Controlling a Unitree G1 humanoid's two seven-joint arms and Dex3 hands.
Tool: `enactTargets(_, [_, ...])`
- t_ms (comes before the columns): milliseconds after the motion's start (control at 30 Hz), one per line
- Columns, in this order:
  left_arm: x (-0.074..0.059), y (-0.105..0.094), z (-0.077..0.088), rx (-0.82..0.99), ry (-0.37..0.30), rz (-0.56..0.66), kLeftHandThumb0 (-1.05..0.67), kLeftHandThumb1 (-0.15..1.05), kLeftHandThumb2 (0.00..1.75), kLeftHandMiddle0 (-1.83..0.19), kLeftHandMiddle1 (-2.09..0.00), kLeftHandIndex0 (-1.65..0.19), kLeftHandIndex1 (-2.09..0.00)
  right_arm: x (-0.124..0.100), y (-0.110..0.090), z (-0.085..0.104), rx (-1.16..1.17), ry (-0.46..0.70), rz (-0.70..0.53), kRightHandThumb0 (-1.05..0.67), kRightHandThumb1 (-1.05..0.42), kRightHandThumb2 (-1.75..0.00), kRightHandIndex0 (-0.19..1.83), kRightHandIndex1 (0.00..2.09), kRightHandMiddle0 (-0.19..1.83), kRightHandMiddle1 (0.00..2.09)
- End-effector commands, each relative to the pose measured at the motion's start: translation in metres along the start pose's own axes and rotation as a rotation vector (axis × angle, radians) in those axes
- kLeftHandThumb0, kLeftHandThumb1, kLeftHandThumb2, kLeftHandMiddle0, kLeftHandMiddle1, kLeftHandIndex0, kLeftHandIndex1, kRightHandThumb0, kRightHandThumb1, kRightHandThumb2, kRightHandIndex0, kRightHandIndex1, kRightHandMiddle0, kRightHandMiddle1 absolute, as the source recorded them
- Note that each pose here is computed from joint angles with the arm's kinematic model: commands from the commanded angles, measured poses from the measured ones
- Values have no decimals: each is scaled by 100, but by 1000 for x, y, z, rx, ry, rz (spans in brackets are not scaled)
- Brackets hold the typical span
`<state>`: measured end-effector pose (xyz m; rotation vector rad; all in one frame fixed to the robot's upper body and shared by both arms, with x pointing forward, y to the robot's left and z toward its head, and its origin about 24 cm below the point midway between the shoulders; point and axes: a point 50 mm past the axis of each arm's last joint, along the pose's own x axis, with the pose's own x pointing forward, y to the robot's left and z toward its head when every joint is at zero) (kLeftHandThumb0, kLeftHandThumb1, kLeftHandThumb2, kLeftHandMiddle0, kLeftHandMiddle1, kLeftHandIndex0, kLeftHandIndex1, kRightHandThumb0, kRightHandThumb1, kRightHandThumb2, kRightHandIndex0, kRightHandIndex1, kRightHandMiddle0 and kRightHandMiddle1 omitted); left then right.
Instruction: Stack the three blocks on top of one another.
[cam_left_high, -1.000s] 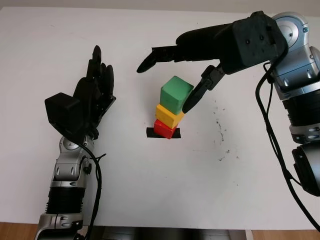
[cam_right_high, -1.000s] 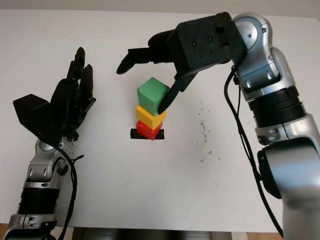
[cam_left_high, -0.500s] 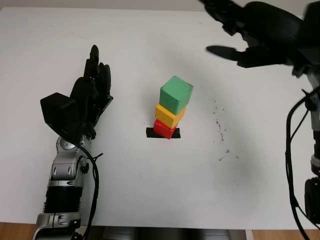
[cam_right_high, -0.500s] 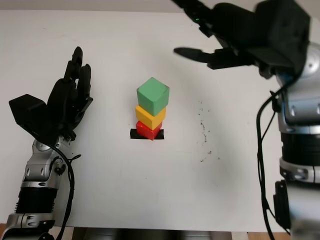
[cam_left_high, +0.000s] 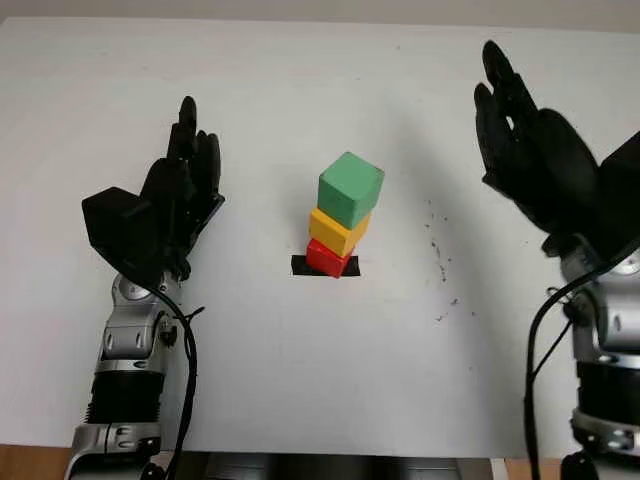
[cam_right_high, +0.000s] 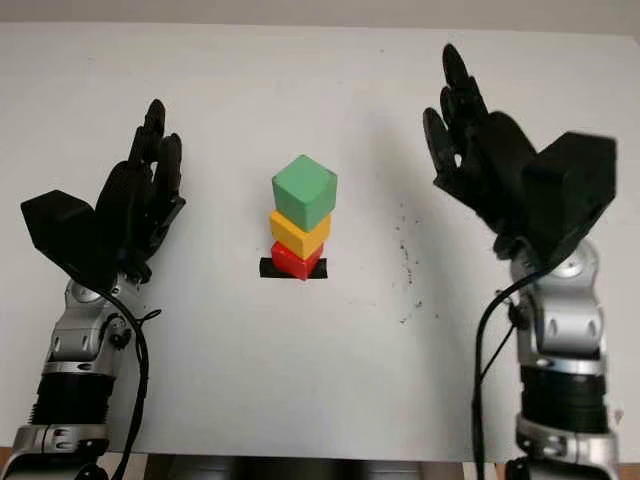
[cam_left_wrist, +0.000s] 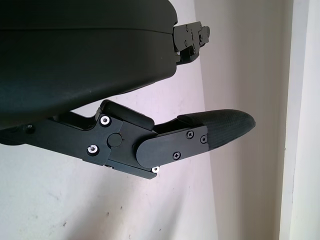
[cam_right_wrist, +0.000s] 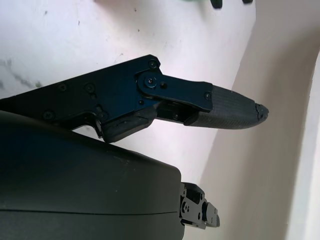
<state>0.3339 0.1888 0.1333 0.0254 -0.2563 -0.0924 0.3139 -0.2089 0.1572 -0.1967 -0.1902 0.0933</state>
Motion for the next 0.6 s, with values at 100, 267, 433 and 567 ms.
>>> enactTargets(100, [1, 3, 4, 12, -14, -6, -74, 105, 66, 17, -5, 17, -5, -2, 14, -7, 65, -16, -38, -77, -105, -72, -19, 0, -19, 0])
enactTargets(267, [-1, 2, 3, 4, -16, -4, -75, 105, 66, 17, -5, 17, -5, -2, 21, -10, 128, -28, -89, -79, -105, -68, -19, 0, -19, 0])
enactTargets(433, [-1, 2, 4, -5, -17, -8, -75, 105, 66, 18, -5, 18, -5, -4, 27, -17, 188, -22, -94, -81, -105, -64, -19, 0, -19, 0])
enactTargets(567, [-2, 2, 4, -9, -20, -10, -75, 105, 66, 18, -5, 17, -5, -6, 30, -20, 190, -10, -93, -81, -105, -62, -19, 0, -19, 0])
